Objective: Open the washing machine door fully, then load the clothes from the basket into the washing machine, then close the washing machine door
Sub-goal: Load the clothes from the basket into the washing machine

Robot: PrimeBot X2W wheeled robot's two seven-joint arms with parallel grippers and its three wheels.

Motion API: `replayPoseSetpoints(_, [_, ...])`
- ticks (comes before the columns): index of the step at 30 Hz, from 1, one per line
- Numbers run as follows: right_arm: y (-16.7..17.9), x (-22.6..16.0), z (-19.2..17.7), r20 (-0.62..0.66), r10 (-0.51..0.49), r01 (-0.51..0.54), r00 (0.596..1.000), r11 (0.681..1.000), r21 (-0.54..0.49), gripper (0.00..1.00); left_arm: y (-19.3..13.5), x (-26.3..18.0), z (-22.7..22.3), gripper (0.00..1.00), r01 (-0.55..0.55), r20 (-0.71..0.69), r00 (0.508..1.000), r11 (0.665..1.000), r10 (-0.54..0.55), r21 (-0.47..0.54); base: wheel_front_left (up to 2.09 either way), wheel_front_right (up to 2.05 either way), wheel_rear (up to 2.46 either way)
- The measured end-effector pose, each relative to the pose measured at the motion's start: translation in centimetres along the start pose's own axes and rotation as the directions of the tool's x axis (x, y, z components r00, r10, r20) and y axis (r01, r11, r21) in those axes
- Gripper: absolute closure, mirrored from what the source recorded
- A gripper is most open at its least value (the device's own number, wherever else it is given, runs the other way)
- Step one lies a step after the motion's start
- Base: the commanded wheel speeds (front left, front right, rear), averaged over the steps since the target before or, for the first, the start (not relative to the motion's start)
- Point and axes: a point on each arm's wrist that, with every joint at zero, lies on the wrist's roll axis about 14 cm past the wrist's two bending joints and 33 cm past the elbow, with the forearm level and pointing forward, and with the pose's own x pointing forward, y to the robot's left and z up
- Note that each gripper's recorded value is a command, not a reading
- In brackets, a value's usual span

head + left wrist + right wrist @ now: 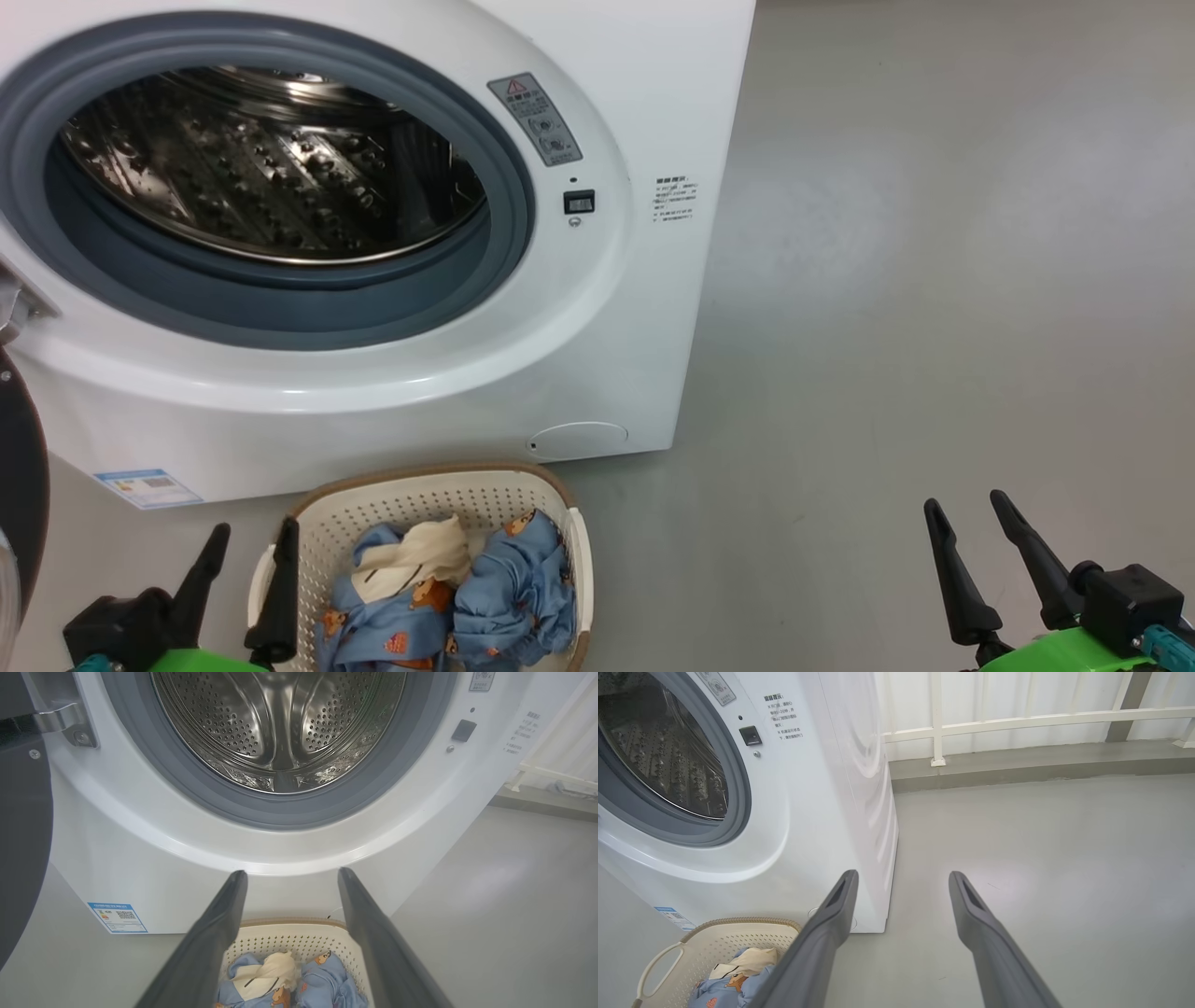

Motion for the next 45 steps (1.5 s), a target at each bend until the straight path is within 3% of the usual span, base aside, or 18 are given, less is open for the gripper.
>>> replayPoseSetpoints(9, [0.8,1.5,-0.2,-0.002,0.013,-0.013,1.0,1.0,0.01,0.0,0.7,0.5,-4.1,0.0,-0.03,-0.125,0.992,0.999,0.027,-0.028,0.0,0.0,0.0])
replayPoseSetpoints(18, [1.9,4.6,-1.1,-0.014,0.036,-0.036,0.999,0.999,0.022,0.0,0.8,2.9,-10.8,0.0,-0.028,-0.331,0.944,0.999,0.013,-0.04,0.0,0.0,0.0])
replayPoseSetpoints(38, [2.0,10.9,-6.3,-0.096,0.036,-0.035,0.995,0.999,0.013,0.0,4.5,9.5,-22.0,0.0,0.01,-0.646,0.763,0.999,0.014,0.034,0.0,0.0,0.0])
replayPoseSetpoints(45, [1.5,12.3,-8.3,-0.125,0.032,-0.033,0.992,0.999,-0.003,0.0,6.0,9.7,-25.7,0.0,-0.001,-0.731,0.682,0.999,0.029,0.039,0.0,0.0,0.0])
